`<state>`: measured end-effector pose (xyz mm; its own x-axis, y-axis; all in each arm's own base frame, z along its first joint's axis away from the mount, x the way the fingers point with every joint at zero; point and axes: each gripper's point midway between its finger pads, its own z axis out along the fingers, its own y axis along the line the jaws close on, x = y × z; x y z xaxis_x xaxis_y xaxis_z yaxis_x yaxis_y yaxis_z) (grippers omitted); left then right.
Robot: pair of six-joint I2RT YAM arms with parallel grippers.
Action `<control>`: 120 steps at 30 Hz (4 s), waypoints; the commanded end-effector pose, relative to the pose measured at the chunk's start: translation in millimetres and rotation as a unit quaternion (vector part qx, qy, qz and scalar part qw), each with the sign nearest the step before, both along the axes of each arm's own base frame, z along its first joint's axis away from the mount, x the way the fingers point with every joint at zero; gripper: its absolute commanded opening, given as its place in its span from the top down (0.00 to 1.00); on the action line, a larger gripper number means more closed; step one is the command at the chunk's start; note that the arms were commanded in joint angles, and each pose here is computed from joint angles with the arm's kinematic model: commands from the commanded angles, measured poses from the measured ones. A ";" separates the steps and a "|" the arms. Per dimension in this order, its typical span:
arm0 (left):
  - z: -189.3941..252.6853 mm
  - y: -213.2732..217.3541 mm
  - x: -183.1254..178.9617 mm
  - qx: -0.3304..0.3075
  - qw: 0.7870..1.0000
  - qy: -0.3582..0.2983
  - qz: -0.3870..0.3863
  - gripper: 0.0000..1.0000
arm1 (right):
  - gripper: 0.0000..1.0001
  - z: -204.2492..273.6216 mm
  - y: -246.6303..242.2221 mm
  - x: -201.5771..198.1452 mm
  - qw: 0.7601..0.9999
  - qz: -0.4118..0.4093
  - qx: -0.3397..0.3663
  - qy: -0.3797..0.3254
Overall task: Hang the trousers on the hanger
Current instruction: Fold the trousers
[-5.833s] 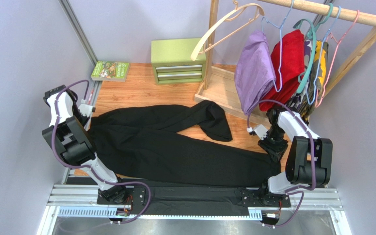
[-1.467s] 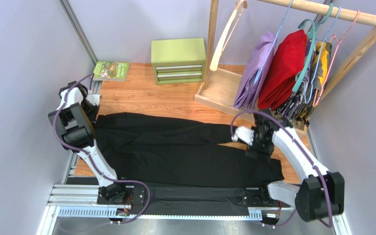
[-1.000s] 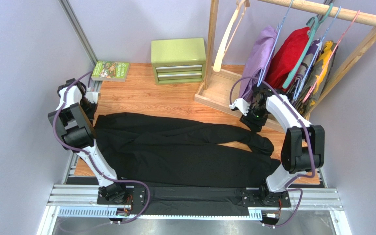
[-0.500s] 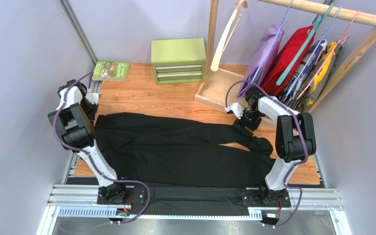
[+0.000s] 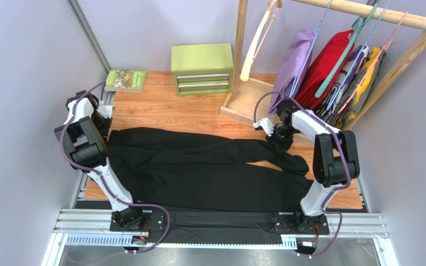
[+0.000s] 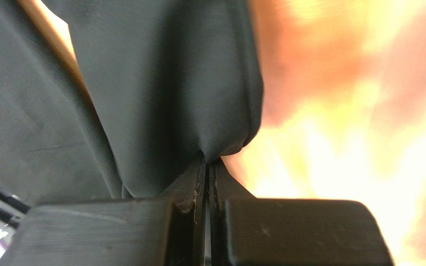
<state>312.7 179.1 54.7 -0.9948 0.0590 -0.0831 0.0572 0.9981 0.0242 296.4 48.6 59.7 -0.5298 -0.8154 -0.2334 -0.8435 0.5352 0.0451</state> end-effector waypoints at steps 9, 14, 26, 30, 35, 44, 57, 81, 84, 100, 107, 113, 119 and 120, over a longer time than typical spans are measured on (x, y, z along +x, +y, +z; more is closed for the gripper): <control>9.4 5.4 9.0 0.008 1.000 -0.021 0.009 1.00 | 1.00 51.9 -24.4 -44.3 0.973 0.096 -0.105 -0.181; 13.6 2.3 10.9 0.000 1.000 -0.030 0.000 1.00 | 0.68 17.5 -32.5 -113.3 0.979 0.148 -0.111 -0.081; 91.9 -91.9 39.8 -0.148 0.958 -0.183 -0.166 0.57 | 0.41 62.7 -17.6 -72.2 0.997 0.073 -0.017 -0.034; 91.2 -150.2 58.1 -0.165 0.932 -0.197 -0.256 0.52 | 0.30 38.4 -27.7 -71.9 0.997 0.073 -0.032 -0.017; 55.2 -221.5 87.6 -0.162 0.905 -0.180 -0.350 0.50 | 0.33 13.8 -41.2 -58.7 0.996 0.063 -0.060 -0.032; 0.0 -308.6 105.4 -0.149 0.860 -0.134 -0.469 0.48 | 0.41 6.8 -49.7 -34.3 0.994 0.048 -0.081 -0.048; -6.1 -259.5 122.5 -0.103 0.895 -0.128 -0.415 1.00 | 0.99 40.7 -56.3 -14.1 0.986 0.030 -0.100 -0.134; 56.0 -222.2 112.5 -0.115 0.932 -0.174 -0.297 0.59 | 0.47 33.7 -42.3 -2.1 0.995 -0.080 0.000 -0.066; 56.7 -224.0 95.6 -0.132 0.935 -0.160 -0.289 0.58 | 0.40 19.5 -42.0 0.3 0.995 -0.075 0.000 -0.058; -38.5 -156.0 61.0 -0.059 0.974 -0.013 -0.219 0.90 | 1.00 0.2 -116.4 -36.5 0.991 -0.064 -0.114 -0.039; -41.6 -155.4 68.5 -0.059 0.975 -0.015 -0.215 0.89 | 0.97 -14.5 -157.4 -42.3 0.978 -0.117 -0.172 -0.034; 3.3 -178.4 71.2 -0.110 0.964 -0.069 -0.234 0.63 | 0.35 23.8 -127.0 -38.8 0.985 -0.142 -0.091 -0.022; 49.6 -189.3 57.1 -0.131 0.954 -0.106 -0.249 0.56 | 0.26 31.8 -85.8 -79.4 0.996 -0.085 -0.024 0.022; 52.8 -191.0 52.7 -0.136 0.952 -0.105 -0.253 0.55 | 0.26 28.8 -80.4 -80.5 0.997 -0.071 -0.027 0.020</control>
